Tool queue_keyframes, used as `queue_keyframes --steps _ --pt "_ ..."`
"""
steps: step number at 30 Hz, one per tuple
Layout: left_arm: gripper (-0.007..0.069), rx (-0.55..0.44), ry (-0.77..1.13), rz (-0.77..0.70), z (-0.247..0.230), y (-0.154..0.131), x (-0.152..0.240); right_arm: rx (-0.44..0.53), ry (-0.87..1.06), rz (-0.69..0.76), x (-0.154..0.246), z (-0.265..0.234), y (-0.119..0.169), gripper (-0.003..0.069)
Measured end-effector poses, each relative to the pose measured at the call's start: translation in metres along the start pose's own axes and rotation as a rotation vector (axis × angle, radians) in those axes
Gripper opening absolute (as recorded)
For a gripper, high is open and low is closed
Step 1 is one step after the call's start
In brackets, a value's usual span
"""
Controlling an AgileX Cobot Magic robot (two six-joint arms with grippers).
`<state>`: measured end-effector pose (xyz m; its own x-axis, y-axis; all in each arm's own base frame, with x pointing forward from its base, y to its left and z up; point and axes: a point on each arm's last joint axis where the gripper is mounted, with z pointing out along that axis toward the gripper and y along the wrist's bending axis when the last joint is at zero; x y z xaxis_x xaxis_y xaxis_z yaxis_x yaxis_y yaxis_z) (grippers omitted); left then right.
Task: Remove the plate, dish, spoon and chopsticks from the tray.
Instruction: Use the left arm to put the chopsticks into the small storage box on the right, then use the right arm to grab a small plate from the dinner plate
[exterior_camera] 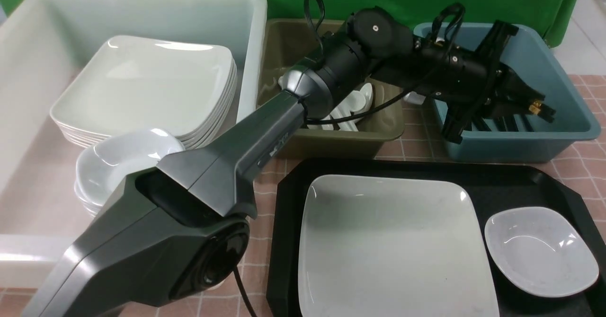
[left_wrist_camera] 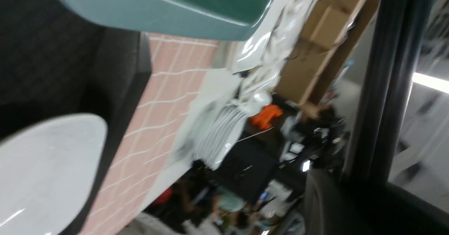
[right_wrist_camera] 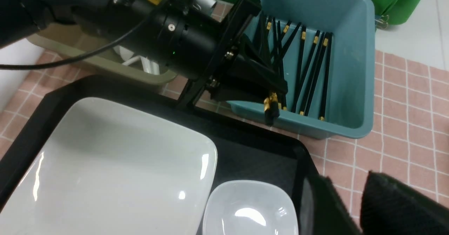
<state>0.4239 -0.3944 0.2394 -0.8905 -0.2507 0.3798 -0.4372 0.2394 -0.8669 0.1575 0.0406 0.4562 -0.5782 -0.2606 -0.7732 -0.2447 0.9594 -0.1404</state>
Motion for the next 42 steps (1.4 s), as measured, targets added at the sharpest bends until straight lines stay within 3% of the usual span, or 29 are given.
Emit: queue_keyframes --steps 9,14,19,23,26,30,34,35,39,42 --pt "0.0119 0.023 -0.023 -0.072 0.003 0.008 -0.015 0.0 -0.006 0.0 -0.001 0.0 0.0 0.024" --pt "0.0227 0.049 -0.048 -0.073 0.003 0.007 -0.017 0.0 -0.01 0.0 -0.001 0.0 0.0 0.024" --pt "0.0433 0.113 -0.099 -0.07 -0.001 0.001 -0.025 0.0 -0.011 -0.001 -0.001 0.0 0.0 0.024" --pt "0.0483 0.153 -0.133 -0.025 -0.014 -0.008 -0.036 0.0 -0.011 -0.006 -0.001 0.0 0.0 0.024" --pt "0.0455 0.189 -0.155 0.023 -0.029 -0.019 -0.042 0.0 -0.011 -0.007 -0.001 0.0 0.0 0.024" --pt "0.0347 0.203 -0.153 0.137 -0.048 -0.032 -0.044 0.0 -0.011 -0.011 -0.001 0.0 0.0 0.0241" --pt "0.0056 0.16 -0.125 0.54 -0.1 -0.064 -0.027 -0.019 0.066 -0.068 0.006 0.0 0.002 0.023" --pt "0.005 0.157 -0.12 0.544 -0.102 -0.066 -0.026 -0.021 0.079 -0.076 0.007 0.001 0.002 0.0228" --pt "-0.0006 -0.052 -0.192 0.974 -0.156 -0.097 0.011 -0.081 0.202 -0.141 0.012 0.012 0.008 0.0176" --pt "-0.0011 -0.1 -0.262 1.232 -0.183 -0.123 0.051 -0.1 0.268 -0.178 0.013 0.033 0.012 0.0155"
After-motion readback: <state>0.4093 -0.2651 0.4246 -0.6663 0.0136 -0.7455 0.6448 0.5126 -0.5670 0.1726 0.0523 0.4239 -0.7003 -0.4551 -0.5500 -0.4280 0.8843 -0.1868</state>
